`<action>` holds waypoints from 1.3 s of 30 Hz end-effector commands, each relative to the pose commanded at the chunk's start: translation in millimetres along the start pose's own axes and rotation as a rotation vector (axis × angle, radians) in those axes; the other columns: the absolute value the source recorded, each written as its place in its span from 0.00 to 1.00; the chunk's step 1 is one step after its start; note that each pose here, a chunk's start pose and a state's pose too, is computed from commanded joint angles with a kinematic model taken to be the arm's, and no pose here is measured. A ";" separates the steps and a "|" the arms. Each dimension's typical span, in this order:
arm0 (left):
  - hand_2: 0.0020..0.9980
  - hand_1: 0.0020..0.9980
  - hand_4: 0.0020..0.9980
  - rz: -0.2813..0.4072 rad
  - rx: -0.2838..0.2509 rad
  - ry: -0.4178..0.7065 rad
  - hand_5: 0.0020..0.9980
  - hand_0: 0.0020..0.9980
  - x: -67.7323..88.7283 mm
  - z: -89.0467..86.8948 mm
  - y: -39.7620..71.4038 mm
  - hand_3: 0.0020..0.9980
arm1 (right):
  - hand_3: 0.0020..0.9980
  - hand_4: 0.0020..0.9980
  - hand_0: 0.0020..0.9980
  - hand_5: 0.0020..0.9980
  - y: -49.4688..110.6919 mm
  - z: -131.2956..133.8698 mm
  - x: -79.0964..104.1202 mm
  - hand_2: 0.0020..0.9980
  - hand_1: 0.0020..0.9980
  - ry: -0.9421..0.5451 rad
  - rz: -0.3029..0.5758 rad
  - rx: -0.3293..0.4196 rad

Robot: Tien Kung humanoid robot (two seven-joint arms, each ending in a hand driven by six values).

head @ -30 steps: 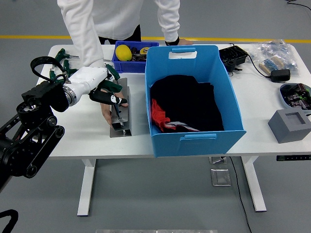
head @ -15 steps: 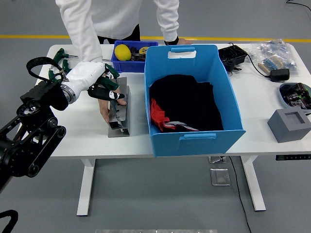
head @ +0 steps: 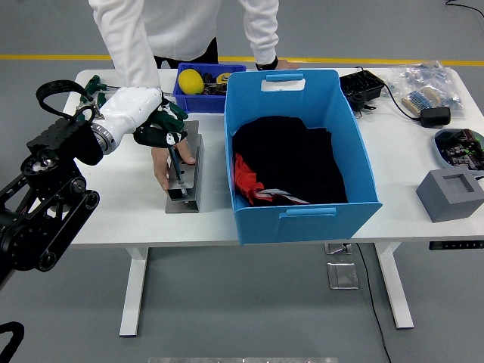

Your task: Lift tool from toolbox,place it in box,lift tool from toolbox,place it in box

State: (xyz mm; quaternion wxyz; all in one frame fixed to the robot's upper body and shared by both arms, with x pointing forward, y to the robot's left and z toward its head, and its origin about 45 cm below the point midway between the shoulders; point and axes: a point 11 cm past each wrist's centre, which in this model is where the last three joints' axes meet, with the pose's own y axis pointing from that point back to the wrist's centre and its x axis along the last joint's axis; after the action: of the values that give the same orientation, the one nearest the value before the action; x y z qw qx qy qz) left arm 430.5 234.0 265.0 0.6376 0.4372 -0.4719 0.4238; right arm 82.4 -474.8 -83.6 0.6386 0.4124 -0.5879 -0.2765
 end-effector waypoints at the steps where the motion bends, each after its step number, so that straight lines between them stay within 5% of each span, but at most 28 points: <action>1: 0.04 0.00 0.75 0.000 0.000 -0.006 0.50 0.20 1.4 -0.3 0.0 0.11 | 0.53 0.79 0.63 0.57 0.0 -0.1 0.0 0.68 0.62 0.001 0.000 0.000; 23: 0.04 0.00 0.71 0.075 -0.037 -0.119 0.45 0.20 59.3 13.2 6.6 0.12 | 0.53 0.79 0.63 0.57 0.0 -0.4 0.9 0.68 0.62 -0.003 0.002 0.000; 39: 0.04 0.00 0.70 0.179 -0.134 -0.199 0.43 0.20 110.6 53.3 14.2 0.12 | 0.53 0.79 0.63 0.57 0.0 2.5 -0.6 0.68 0.62 -0.001 0.000 -0.008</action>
State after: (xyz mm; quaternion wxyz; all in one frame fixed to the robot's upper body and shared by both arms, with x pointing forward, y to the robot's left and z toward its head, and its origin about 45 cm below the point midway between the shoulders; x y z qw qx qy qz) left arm 426.3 200.7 384.0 0.5749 0.3897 -0.5974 0.4010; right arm 79.8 -474.8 -84.0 0.6398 0.4097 -0.5872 -0.2790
